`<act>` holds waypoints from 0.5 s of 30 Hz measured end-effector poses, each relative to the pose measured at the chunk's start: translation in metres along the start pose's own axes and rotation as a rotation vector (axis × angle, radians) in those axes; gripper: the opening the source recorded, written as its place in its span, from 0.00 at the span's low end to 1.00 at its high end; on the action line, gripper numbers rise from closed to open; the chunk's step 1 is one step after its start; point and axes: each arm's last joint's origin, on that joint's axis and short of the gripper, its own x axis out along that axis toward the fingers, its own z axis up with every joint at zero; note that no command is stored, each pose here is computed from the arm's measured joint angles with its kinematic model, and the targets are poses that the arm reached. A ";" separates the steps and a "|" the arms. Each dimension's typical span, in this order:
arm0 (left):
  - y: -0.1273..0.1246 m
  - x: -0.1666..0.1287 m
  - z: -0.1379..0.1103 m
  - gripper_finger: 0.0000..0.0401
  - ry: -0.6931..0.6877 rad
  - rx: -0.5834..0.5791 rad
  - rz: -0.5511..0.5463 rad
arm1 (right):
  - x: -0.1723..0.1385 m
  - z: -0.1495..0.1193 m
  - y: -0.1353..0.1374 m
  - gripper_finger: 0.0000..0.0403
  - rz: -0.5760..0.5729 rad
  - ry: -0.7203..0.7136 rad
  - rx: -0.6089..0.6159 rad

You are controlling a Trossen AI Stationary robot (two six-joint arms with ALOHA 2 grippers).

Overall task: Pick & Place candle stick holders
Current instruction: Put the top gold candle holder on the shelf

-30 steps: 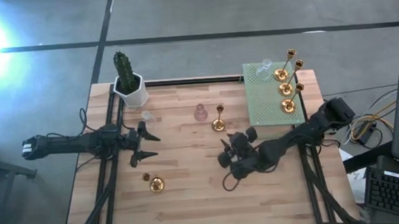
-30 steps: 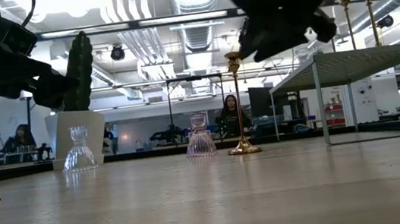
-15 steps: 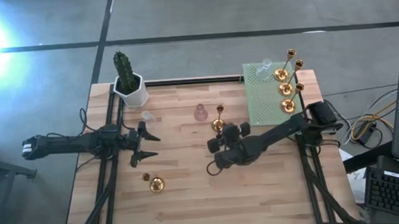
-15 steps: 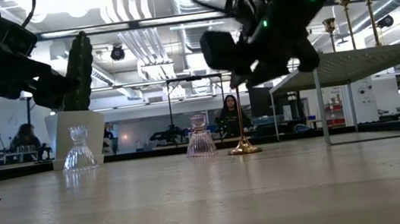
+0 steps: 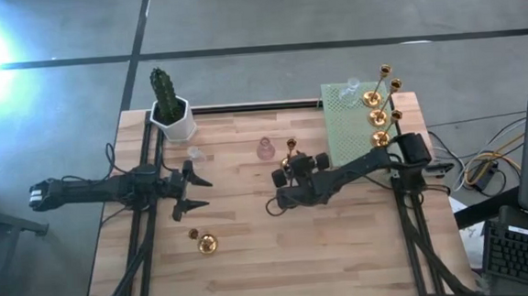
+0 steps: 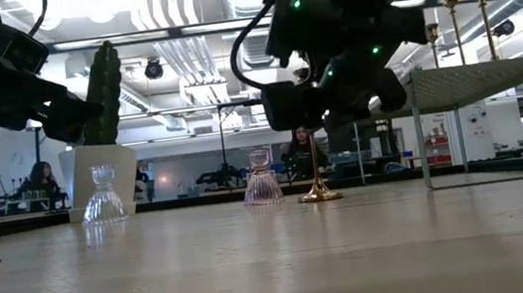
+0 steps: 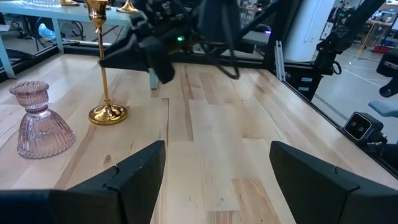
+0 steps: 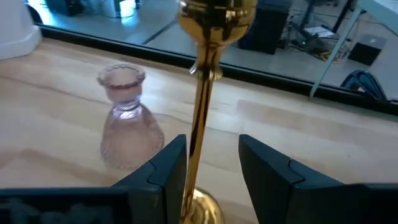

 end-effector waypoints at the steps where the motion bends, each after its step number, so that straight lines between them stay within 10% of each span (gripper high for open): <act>1: 0.000 0.000 0.000 0.73 0.001 0.000 0.000 | 0.003 0.001 0.000 0.34 -0.008 0.001 0.004; 15: 0.000 0.000 0.000 0.73 0.000 0.000 0.000 | 0.022 0.012 -0.006 0.21 -0.059 0.002 -0.017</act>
